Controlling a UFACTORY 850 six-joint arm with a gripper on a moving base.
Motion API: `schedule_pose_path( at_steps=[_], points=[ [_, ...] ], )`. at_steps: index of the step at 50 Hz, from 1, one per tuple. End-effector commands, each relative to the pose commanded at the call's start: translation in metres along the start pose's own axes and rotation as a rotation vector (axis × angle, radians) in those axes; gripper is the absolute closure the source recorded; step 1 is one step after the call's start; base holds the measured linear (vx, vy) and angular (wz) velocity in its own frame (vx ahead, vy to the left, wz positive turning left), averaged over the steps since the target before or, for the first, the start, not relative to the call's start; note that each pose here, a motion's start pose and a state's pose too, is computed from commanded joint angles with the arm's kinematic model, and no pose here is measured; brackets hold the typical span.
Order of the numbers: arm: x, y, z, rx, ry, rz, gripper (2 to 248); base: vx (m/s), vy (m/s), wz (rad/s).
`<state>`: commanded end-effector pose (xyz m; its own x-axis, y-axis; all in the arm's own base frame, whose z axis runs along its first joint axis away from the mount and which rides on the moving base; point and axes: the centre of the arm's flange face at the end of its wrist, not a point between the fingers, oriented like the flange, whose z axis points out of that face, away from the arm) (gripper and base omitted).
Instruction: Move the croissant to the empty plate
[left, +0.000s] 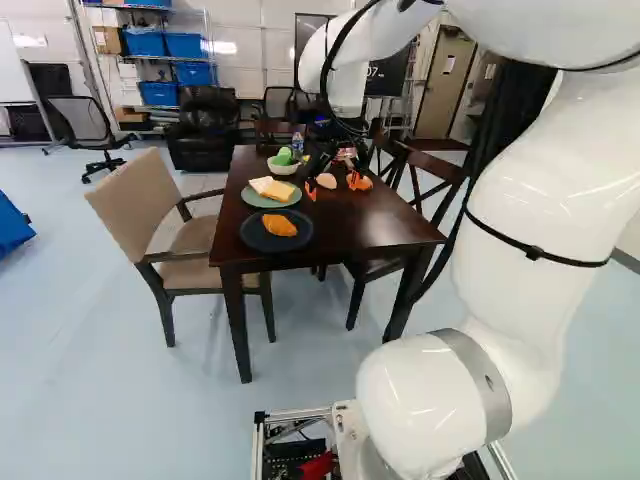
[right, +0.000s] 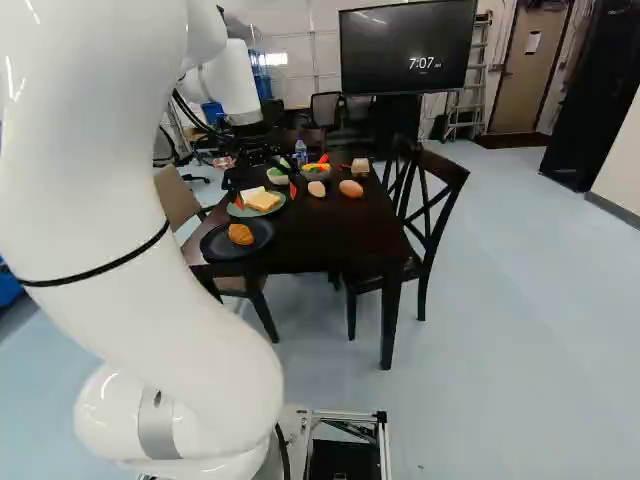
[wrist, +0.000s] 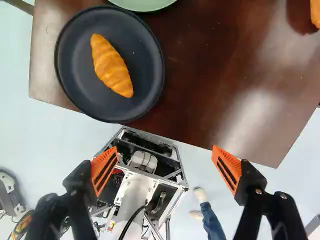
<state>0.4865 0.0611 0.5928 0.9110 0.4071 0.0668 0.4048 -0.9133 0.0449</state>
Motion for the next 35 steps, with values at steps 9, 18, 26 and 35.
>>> schedule_pose_path(
  at_steps=[9, 18, 26, 35],
  points=[
    [0.0000, 0.0000, 0.0000, 0.000, 0.000, 0.000, 3, 0.000, 0.000, 0.000],
    [0.0000, 0.0000, 0.0000, 0.000, 0.000, 0.000, 3, 0.000, 0.000, 0.000],
    [0.0000, 0.0000, 0.0000, 0.000, 0.000, 0.000, 3, -0.045, 0.000, 0.006],
    [0.0000, 0.0000, 0.0000, 0.000, 0.000, 0.000, 3, -0.090, 0.002, 0.010]
  ],
)
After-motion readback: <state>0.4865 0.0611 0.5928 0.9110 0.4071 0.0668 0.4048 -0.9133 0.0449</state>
